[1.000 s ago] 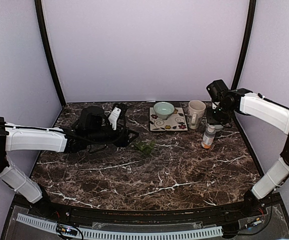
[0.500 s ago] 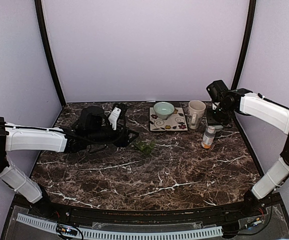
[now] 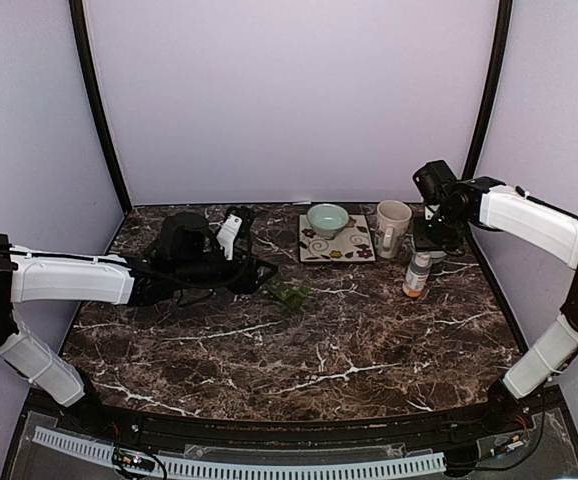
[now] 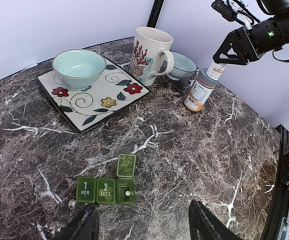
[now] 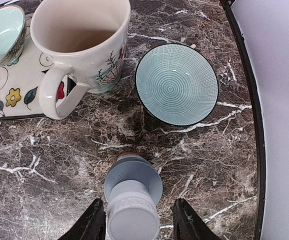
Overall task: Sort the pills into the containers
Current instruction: Place the pill bottle on the pill bottle.
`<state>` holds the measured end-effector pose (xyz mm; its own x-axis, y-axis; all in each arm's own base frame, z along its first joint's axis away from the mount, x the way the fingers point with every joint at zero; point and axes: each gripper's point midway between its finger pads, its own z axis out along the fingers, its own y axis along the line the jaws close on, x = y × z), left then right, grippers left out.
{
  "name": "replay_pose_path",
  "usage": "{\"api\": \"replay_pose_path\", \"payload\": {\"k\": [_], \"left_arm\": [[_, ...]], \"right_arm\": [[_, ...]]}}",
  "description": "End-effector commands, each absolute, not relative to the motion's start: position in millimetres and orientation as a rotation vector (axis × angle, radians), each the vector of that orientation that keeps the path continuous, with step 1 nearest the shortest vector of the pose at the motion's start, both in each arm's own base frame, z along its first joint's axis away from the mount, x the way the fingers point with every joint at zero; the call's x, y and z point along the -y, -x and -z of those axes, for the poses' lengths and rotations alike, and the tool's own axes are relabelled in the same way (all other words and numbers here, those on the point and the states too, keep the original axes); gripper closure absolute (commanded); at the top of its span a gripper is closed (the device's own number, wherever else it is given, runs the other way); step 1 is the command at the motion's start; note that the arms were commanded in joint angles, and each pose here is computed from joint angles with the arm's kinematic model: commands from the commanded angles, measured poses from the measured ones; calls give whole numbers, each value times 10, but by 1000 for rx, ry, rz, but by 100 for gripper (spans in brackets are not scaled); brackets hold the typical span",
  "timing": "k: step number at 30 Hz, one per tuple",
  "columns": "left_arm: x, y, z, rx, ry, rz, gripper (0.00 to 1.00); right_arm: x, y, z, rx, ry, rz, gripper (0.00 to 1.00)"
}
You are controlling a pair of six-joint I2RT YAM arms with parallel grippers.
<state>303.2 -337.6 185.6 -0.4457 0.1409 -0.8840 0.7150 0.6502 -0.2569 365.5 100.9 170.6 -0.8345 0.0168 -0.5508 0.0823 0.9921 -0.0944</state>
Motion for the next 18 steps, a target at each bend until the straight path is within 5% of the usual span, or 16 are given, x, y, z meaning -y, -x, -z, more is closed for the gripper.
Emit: {"api": "replay_pose_path", "payload": {"k": [1, 18], "left_arm": [[3389, -3078, -2034, -1913, -656, 805, 37], [3354, -3116, -1902, -1974, -604, 899, 37]], "right_arm": [[-987, -3716, -1888, -2501, -88, 140, 52], [-1230, -3699, -2564, -2310, -31, 100, 40]]}}
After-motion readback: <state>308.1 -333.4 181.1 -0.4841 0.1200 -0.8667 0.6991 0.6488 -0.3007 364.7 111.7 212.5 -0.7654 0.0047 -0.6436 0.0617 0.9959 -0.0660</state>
